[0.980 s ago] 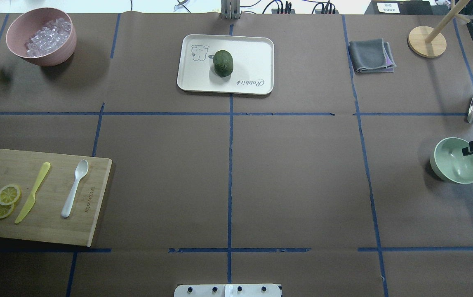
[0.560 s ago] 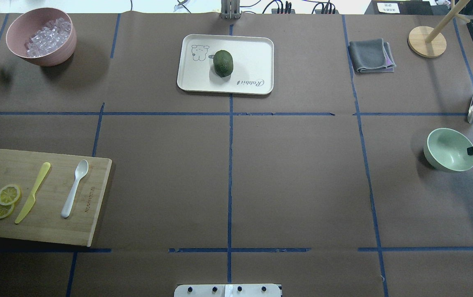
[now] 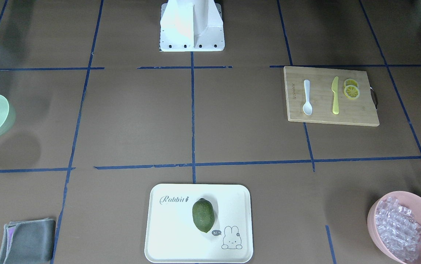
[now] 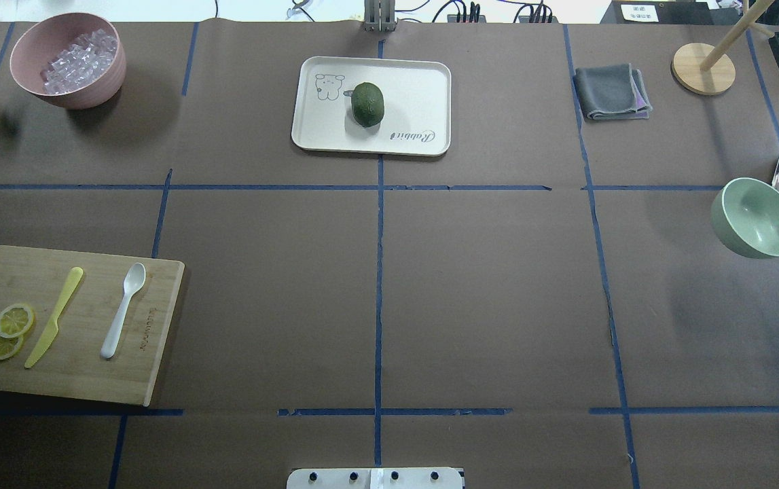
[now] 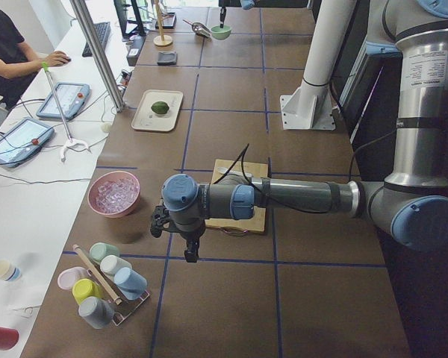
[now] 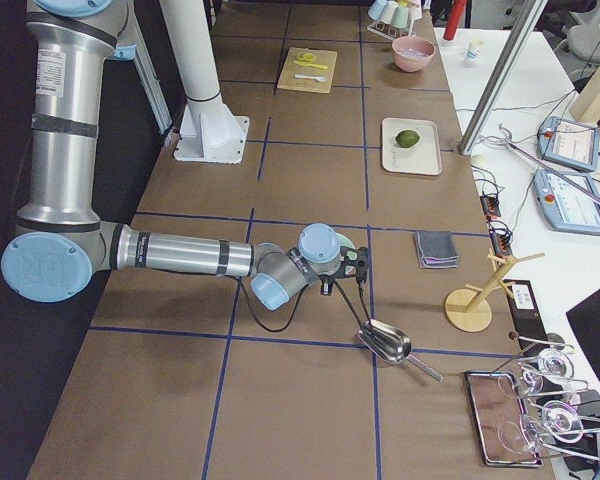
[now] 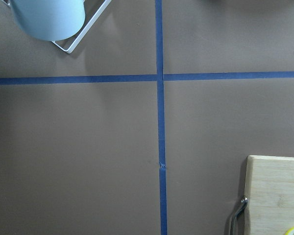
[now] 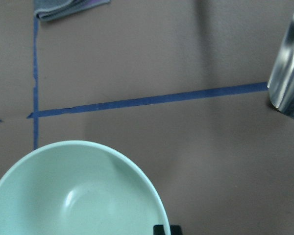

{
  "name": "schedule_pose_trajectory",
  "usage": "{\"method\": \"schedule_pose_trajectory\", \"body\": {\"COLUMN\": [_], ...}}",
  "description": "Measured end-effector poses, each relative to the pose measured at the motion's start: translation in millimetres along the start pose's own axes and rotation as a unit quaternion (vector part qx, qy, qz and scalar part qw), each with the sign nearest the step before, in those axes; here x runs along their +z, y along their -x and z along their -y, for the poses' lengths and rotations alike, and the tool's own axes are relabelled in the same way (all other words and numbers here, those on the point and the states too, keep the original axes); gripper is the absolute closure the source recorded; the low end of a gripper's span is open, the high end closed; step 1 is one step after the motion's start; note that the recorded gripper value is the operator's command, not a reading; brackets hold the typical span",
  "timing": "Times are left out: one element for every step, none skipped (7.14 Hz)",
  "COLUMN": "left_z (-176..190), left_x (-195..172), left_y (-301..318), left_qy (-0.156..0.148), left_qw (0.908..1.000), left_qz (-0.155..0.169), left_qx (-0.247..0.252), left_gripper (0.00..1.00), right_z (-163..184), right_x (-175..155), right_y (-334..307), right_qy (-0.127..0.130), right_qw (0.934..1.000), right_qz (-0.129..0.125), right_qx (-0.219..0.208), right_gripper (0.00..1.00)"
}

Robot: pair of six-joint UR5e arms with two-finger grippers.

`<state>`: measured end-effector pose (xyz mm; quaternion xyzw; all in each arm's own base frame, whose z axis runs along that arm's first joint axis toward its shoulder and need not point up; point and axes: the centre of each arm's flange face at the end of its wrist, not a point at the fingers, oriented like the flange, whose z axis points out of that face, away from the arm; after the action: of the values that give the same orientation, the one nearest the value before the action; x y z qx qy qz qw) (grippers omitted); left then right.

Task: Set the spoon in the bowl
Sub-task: 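Carry the green bowl with the right gripper to the table centre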

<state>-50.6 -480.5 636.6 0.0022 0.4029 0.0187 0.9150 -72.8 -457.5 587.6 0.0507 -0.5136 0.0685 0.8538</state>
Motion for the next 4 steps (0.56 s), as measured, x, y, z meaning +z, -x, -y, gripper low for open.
{"method": "schedule_pose_trajectory", "body": {"left_z": [-0.7, -2.3, -3.9, -5.4], "left_x": [-1.5, -2.0, -1.3, -0.5], "left_y": [-1.3, -1.7, -1.0, 0.1], "left_qy": [-0.001, -0.002, -0.001, 0.0], "left_qw": [1.0, 1.0, 1.0, 1.0], "left_qz": [0.0, 0.0, 0.0, 0.0], "left_qx": [0.001, 0.001, 0.001, -0.001], "left_gripper": [0.0, 0.0, 0.0, 0.0], "right_z": [15.8, 29.9, 38.0, 36.2], "right_x": [-12.3, -22.9, -29.1, -21.7], "right_y": [44.0, 102.5, 166.2, 233.3], "right_qy": [0.003, 0.007, 0.009, 0.012], "right_qw": [1.0, 0.9998, 0.9994, 0.9989], "right_qz": [-0.002, -0.015, -0.034, -0.043], "right_qx": [0.002, 0.004, 0.006, 0.016], "right_gripper": [1.0, 1.0, 1.0, 1.0]}}
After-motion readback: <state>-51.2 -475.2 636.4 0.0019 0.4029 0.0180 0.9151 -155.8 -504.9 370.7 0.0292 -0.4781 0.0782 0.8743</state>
